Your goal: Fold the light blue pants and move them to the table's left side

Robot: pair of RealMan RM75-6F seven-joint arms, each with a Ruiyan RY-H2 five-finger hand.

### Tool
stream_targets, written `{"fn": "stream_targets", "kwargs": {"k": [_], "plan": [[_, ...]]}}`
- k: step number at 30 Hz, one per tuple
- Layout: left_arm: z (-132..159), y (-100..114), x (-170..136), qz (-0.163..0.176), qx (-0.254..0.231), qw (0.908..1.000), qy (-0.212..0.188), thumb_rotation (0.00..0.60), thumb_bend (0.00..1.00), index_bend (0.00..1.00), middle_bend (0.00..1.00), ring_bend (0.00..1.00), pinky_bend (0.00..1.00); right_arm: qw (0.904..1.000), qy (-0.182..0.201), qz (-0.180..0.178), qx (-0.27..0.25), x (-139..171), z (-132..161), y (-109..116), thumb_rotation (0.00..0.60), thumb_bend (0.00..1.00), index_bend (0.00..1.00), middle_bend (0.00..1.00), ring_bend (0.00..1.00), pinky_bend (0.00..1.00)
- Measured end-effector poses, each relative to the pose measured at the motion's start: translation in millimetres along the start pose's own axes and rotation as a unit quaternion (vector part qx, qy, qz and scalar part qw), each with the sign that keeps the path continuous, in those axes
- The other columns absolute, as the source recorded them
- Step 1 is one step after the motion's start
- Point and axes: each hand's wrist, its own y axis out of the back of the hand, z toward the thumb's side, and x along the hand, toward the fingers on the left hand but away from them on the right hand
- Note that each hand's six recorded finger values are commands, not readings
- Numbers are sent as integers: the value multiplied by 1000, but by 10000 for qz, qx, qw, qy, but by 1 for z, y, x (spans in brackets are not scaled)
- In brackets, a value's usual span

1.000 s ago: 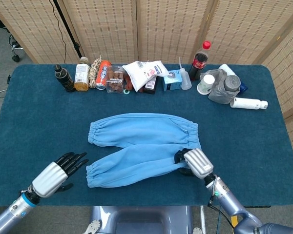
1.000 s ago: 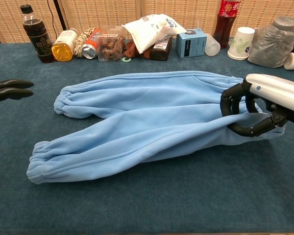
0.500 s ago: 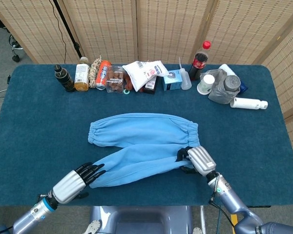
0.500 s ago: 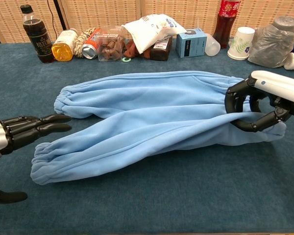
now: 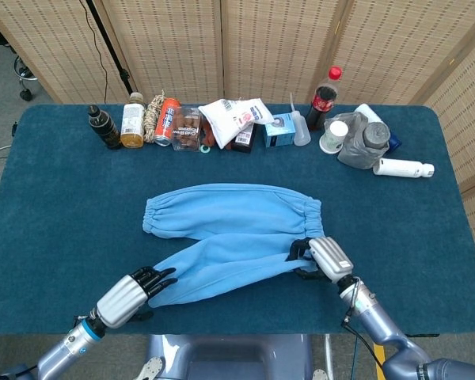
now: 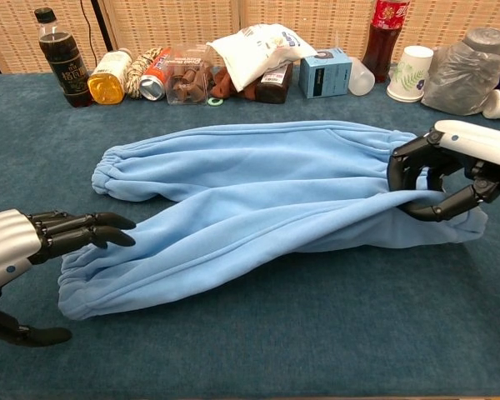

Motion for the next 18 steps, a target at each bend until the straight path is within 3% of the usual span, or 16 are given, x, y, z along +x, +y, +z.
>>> {"fn": "stream_targets", "kwargs": {"k": [6,18], "plan": [[1,-4,6,203,-113,9997,35,600,171,304,239,352,339,9998,107,-5,-141,2,9,2,600,668,661,545,503,658],[1,-3,28,573,-295,9977,188,600,328,568,449,517,459,9991,181,-79,-374,7,17,10,600,669,661,545,503,660]]}}
